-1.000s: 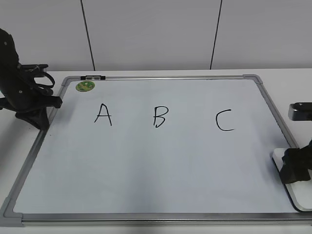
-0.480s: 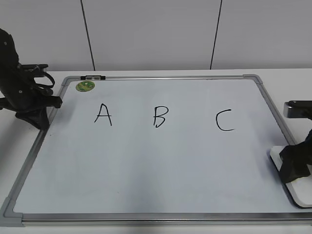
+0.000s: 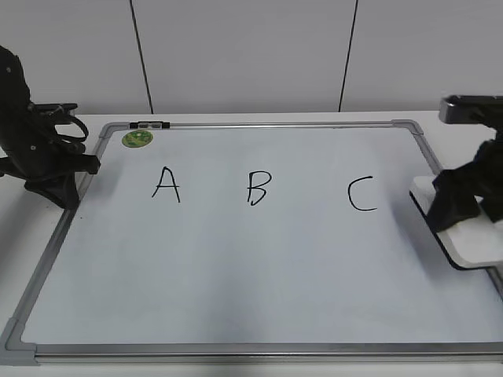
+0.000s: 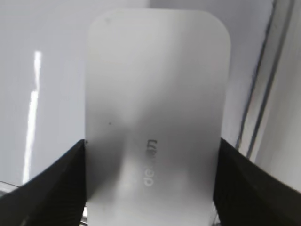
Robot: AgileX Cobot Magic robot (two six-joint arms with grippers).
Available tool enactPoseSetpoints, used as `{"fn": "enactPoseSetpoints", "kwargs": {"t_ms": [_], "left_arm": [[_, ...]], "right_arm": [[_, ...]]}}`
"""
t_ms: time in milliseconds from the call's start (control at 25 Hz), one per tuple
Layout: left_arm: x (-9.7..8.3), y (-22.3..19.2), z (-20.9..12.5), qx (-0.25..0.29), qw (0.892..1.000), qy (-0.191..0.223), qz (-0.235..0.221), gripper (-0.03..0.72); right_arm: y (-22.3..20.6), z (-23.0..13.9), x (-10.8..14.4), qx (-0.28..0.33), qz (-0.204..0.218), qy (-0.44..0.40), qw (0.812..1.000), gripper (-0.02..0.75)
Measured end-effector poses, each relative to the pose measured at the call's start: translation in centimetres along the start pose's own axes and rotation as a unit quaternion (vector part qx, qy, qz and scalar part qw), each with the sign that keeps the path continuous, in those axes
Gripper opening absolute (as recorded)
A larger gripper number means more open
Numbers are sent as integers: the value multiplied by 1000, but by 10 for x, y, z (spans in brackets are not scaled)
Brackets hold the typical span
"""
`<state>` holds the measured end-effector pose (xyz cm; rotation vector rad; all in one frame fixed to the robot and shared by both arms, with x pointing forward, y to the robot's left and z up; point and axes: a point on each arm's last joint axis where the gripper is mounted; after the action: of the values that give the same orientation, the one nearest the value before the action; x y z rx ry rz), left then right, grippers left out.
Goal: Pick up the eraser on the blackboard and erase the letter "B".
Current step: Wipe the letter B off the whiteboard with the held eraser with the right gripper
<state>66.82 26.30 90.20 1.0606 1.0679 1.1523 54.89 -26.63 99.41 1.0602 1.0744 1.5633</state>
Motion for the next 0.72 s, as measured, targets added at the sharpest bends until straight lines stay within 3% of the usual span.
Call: {"fn": "enactPoseSetpoints", "kwargs": {"t_ms": [400,720], "left_arm": [[0,0,0,0,1000,0,0,39],[0,0,0,3,1000,0,0,41]], "right_arm": [[26,60,87,-63,30,138,988,533],[-20,112,126,-57,21,200,978,533]]}}
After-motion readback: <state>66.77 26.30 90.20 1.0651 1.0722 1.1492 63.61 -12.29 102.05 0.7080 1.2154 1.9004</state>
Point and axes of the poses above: a point on each arm's last joint axis where the gripper is mounted, y pointing back along that axis away from the gripper, x along the wrist's bending axis when the last joint is at zero, z = x × y, and after that the axes turned 3 degrees about -y, right-handed
